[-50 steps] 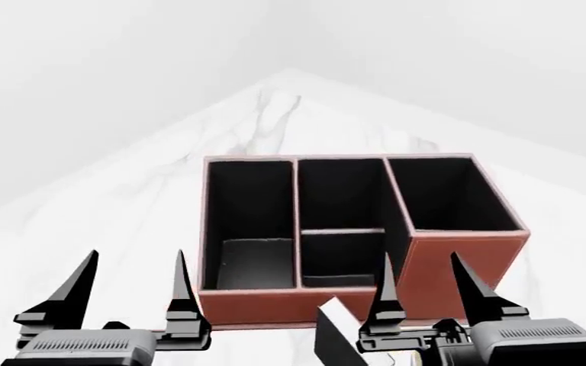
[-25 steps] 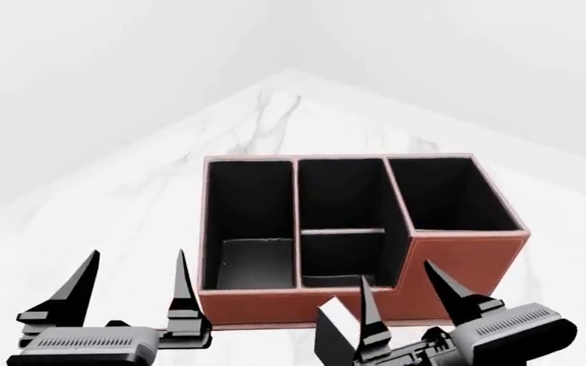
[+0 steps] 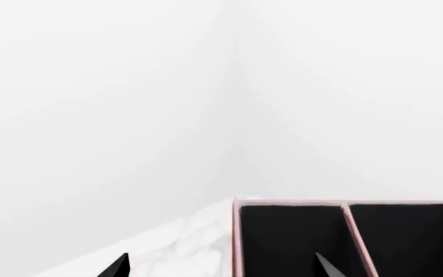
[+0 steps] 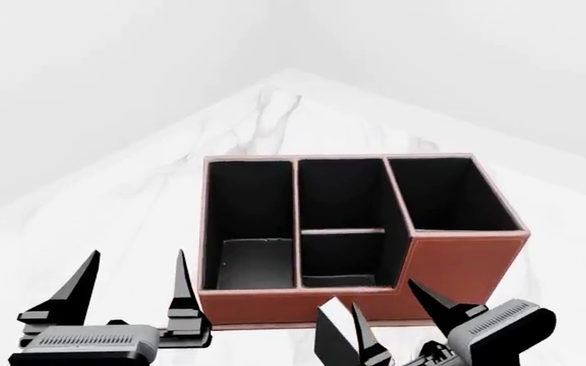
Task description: Pick up the book and place it in the right compartment of the caddy.
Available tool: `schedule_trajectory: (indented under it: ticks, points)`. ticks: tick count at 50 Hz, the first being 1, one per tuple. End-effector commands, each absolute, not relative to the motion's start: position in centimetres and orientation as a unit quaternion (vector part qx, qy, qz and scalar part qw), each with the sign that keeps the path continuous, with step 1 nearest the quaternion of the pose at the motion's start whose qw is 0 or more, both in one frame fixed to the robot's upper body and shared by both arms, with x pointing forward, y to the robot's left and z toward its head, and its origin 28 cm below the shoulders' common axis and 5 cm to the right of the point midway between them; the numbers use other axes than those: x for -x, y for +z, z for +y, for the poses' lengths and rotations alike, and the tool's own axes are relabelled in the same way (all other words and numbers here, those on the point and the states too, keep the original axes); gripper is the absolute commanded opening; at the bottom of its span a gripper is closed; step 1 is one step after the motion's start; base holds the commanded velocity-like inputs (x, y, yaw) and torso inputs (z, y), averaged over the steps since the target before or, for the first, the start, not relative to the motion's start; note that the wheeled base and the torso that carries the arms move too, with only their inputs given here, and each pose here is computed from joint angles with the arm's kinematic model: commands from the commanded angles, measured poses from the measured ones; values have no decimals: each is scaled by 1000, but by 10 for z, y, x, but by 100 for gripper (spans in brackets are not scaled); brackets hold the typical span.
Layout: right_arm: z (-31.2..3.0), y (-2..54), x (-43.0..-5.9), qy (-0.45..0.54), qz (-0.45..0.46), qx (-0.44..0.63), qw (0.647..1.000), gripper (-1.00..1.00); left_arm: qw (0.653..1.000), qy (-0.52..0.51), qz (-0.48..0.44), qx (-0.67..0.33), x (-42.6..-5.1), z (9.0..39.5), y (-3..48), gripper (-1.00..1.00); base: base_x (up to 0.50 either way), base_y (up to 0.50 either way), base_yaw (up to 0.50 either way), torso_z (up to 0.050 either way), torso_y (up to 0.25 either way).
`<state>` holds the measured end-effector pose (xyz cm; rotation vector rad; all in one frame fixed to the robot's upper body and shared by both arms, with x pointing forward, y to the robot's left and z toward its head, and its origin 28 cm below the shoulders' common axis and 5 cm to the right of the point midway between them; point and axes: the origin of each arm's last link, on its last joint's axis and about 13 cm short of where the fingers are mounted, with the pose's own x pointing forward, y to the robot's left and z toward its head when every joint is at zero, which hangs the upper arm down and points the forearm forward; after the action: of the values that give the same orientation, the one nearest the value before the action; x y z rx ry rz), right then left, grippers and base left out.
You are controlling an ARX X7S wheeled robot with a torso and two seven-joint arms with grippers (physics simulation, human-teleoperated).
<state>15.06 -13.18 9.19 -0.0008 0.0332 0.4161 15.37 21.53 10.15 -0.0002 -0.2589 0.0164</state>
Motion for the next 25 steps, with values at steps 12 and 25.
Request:
schedule_trajectory:
  ticks: [12,25]
  points:
    - [-127,79,-147,235,55,-12,970,100,992,10,-128,-1,-154,215,102,100,0,0,0,0,0]
    - [-129,75,-144,233,59,0,971,100,992,10,-127,-1,-154,215,101,100,0,0,0,0,0]
